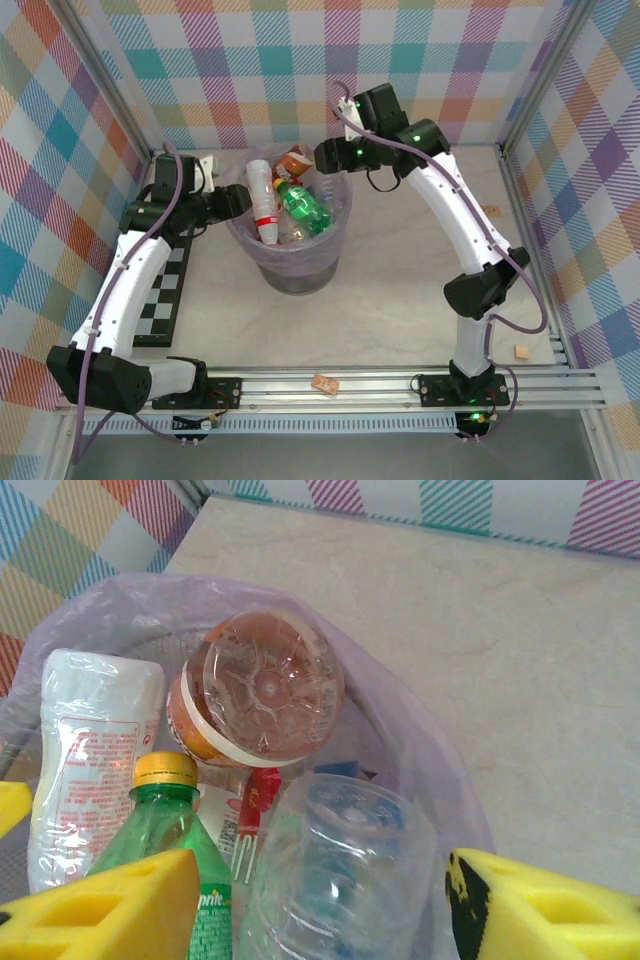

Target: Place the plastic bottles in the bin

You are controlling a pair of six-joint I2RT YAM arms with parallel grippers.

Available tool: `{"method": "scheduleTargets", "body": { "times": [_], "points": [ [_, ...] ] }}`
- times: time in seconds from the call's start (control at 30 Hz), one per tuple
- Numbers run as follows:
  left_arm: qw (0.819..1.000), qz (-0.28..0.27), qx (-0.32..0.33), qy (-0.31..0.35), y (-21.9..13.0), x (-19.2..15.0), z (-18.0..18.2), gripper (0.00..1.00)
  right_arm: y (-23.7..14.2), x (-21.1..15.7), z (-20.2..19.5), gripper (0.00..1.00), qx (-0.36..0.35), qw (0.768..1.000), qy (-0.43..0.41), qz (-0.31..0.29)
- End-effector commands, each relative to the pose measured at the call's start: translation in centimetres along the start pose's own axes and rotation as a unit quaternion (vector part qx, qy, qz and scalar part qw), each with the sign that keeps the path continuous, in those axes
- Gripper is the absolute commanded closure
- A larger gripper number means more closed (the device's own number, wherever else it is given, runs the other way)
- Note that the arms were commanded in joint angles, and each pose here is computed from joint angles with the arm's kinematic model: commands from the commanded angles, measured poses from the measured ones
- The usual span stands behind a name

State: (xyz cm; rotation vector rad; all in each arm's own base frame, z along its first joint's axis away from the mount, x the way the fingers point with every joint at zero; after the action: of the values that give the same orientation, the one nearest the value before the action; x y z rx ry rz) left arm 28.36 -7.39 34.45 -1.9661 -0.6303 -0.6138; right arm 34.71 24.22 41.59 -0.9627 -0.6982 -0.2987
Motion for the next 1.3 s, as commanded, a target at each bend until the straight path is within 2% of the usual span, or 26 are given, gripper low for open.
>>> {"method": "scheduleTargets", "body": {
  "times": [0.0, 0.37, 0.6, 0.83, 1.03, 1.17, 1.27],
  "points": [
    [1.000, -0.003, -0.014, 0.000, 0.3, -0.1, -0.6, 0.44, -4.1, 0.5, -0.8, 0.31, -0.002, 0.999, 0.016, -0.032],
    [0.999, 0.016, -0.037, 0.017, 2.9, -0.6, -3.2, 0.46, -7.8, -2.6, -7.7, 0.30, -0.002, 0.991, 0.123, -0.052],
    [0.997, 0.020, -0.072, 0.035, 6.7, -1.1, -7.6, 0.46, -11.1, -5.5, -12.4, 0.30, -0.037, 0.981, 0.182, -0.060],
    [0.992, 0.026, -0.108, 0.052, 11.0, -0.9, -12.3, 0.46, -14.7, -9.1, -17.9, 0.29, -0.089, 0.960, 0.252, -0.089],
    [0.992, 0.011, -0.116, 0.058, 11.7, 0.2, -13.4, 0.46, -15.5, -11.1, -20.2, 0.29, -0.105, 0.947, 0.286, -0.100],
    [0.990, -0.004, -0.114, 0.080, 10.2, 1.0, -13.8, 0.37, -15.1, -11.9, -21.0, 0.28, -0.120, 0.944, 0.291, -0.101],
    [0.988, -0.026, -0.110, 0.107, 8.0, 1.8, -14.0, 0.15, -14.6, -12.7, -21.6, 0.27, -0.139, 0.940, 0.292, -0.109]
  ]
}}
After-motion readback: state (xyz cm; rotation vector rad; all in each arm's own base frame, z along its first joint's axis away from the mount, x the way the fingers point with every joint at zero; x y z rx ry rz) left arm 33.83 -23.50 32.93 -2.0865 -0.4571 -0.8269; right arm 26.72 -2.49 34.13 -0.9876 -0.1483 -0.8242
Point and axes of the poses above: each hand's point on the last joint's axis, 136 mm out from that joint toward the fingers, its own y axis out along the fingers, its own z axis along the line the jaws close on, x = y × z, the point moved 9 cm from there along -y, back along the fingers, and after that the axes turned 6 degrees about y, right-handed, at the moved point
